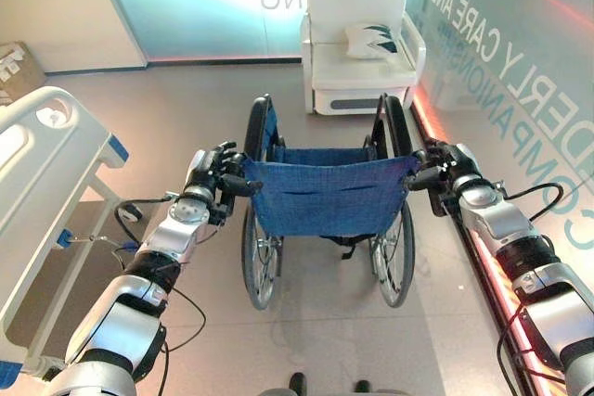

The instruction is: Push the wheelchair next to the bed

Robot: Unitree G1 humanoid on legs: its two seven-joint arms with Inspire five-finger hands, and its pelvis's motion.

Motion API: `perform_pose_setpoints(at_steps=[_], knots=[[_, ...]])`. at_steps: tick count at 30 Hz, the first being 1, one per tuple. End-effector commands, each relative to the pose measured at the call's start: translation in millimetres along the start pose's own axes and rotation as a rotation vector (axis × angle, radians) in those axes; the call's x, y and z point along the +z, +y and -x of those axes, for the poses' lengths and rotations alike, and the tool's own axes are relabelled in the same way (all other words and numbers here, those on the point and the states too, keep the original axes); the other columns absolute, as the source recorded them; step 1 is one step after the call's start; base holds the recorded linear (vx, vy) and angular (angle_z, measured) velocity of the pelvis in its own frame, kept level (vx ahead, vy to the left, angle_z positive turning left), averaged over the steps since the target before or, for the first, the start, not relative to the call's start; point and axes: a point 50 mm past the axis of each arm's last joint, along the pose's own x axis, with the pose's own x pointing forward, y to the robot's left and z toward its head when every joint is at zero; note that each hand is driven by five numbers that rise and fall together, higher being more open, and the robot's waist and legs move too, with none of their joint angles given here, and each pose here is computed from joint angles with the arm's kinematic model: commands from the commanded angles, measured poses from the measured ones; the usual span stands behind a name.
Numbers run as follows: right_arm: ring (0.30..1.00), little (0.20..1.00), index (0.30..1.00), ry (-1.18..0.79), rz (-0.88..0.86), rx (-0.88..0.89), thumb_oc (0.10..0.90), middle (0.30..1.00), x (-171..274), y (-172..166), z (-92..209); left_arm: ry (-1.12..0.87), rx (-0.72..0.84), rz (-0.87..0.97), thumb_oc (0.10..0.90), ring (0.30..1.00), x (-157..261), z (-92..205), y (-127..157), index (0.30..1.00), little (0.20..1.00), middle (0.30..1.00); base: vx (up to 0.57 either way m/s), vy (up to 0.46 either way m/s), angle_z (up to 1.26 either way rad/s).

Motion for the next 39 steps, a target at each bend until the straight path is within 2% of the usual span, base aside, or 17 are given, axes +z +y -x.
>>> perform_pose_setpoints(at_steps=[1,9,13,21,30,35,39], knots=[[0.9,0.9,0.9,-0.23,0.076,-0.212,0.8,0.9,75,-29,-2,-0.16,0.146,-0.08,0.8,0.9,62,-13,26,0.9,0.9,0.9,0.0,0.0,0.0],[0.9,0.9,0.9,-0.188,0.278,-0.266,0.8,0.9,79,-34,-4,-0.11,0.179,-0.209,0.8,0.9,62,-16,27,0.9,0.9,0.9,-0.01,0.003,0.0],[0.9,0.9,0.9,-0.143,0.385,-0.369,0.8,0.9,75,-41,-5,-0.08,0.247,-0.278,0.8,0.9,60,-16,31,0.9,0.9,0.9,0.0,0.0,0.0],[0.9,0.9,0.9,-0.04,0.325,-0.307,0.8,0.9,63,-29,-8,0.026,0.291,-0.303,0.8,0.9,49,-17,31,0.9,0.9,0.9,0.0,0.0,0.0],[0.9,0.9,0.9,0.125,0.396,-0.262,0.8,0.9,41,-28,-14,0.235,0.274,-0.351,0.8,0.9,26,-17,32,0.9,0.9,0.9,0.0,0.0,0.0],[0.9,0.9,0.9,0.212,0.446,-0.28,0.8,0.9,28,-31,-16,0.417,0.297,-0.374,0.8,0.9,2,-12,33,0.9,0.9,0.9,0.0,0.0,0.0],[0.9,0.9,0.9,0.264,0.467,-0.298,0.8,0.9,21,-29,-15,0.485,0.267,-0.364,0.8,0.9,-7,-10,30,0.9,0.9,0.9,0.0,0.0,0.0]])
